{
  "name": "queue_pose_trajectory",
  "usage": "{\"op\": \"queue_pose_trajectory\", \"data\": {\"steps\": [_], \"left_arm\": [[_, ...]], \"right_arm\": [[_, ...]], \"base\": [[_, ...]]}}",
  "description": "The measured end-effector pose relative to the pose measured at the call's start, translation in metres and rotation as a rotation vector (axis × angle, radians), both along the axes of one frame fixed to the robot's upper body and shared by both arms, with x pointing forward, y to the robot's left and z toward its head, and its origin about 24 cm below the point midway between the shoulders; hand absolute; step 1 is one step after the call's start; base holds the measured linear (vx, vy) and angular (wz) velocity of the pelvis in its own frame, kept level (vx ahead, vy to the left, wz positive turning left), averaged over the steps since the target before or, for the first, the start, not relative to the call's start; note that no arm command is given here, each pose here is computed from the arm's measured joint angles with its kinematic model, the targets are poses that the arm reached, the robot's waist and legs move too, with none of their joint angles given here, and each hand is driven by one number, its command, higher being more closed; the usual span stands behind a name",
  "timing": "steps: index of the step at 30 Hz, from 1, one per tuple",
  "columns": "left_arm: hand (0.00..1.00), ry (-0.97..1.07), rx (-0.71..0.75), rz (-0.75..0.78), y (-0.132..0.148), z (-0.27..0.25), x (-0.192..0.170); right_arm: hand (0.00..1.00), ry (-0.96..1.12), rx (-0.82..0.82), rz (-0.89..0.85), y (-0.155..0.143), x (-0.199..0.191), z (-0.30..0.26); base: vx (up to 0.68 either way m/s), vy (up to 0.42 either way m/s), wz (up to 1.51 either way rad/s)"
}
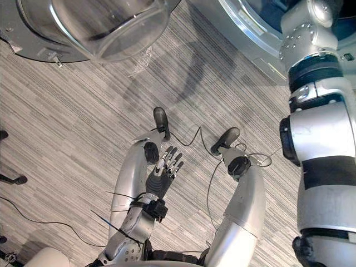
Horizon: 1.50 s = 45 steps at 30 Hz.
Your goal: Pick up the laundry basket with both hands and put the clothes into the washing machine.
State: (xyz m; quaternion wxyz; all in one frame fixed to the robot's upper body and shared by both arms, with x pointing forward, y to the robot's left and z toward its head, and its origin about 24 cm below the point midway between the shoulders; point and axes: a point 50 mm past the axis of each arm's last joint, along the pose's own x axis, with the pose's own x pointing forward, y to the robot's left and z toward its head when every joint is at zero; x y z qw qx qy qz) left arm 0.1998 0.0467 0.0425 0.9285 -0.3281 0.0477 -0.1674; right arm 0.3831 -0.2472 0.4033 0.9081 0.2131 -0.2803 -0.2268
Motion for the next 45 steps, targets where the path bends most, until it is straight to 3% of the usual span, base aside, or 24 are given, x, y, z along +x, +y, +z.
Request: {"op": "queue_pose_trajectory", "data": {"steps": [4, 12, 19, 24, 27, 34, 39, 43, 45], "left_arm": [[0.0, -0.011, -0.011, -0.001, 0.0, 0.004, -0.001], [0.0, 0.001, -0.072, 0.037, 0.008, 0.006, -0.009], [0.0, 0.004, -0.005, 0.005, 0.015, 0.0, -0.013], [0.0, 0.006, -0.004, 0.029, 0.019, -0.001, -0.011], [0.0, 0.043, -0.012, 0.045, 0.016, -0.008, -0.009], [0.0, 0.07, -0.011, 0.077, 0.019, -0.015, -0.006], [0.0, 0.099, 0.005, 0.093, 0.023, -0.024, -0.005], [0.0, 0.126, 0.026, 0.16, 0.039, -0.035, 0.002], [0.0, 0.122, 0.046, 0.14, 0.038, -0.038, 0.005]], "right_arm": [[0.0, -0.066, -0.036, -0.056, -0.016, -0.023, 0.039], [0.0, -0.126, -0.039, -0.02, 0.003, -0.031, 0.063], [0.0, -0.067, -0.137, 0.032, 0.028, -0.015, 0.049], [0.0, 0.098, -0.23, 0.082, 0.051, 0.02, -0.018], [0.0, 0.243, -0.177, 0.166, 0.063, 0.039, -0.091], [0.0, 0.331, 0.008, 0.234, 0.04, 0.034, -0.184], [0.0, 0.275, 0.212, 0.279, 0.033, 0.001, -0.257], [0.0, 0.294, 0.338, 0.297, 0.05, -0.065, -0.338], [0.0, 0.408, 0.323, 0.226, 0.041, -0.11, -0.382]], "base": [[-0.07, -0.014, 0.05], [-0.06, -0.005, -0.02], [-0.09, -0.008, -0.01], [-0.09, -0.012, -0.06], [-0.07, -0.002, -0.05], [-0.05, 0.003, -0.05], [-0.07, -0.006, -0.06], [-0.1, -0.044, -0.13], [-0.11, -0.055, -0.17]]}}
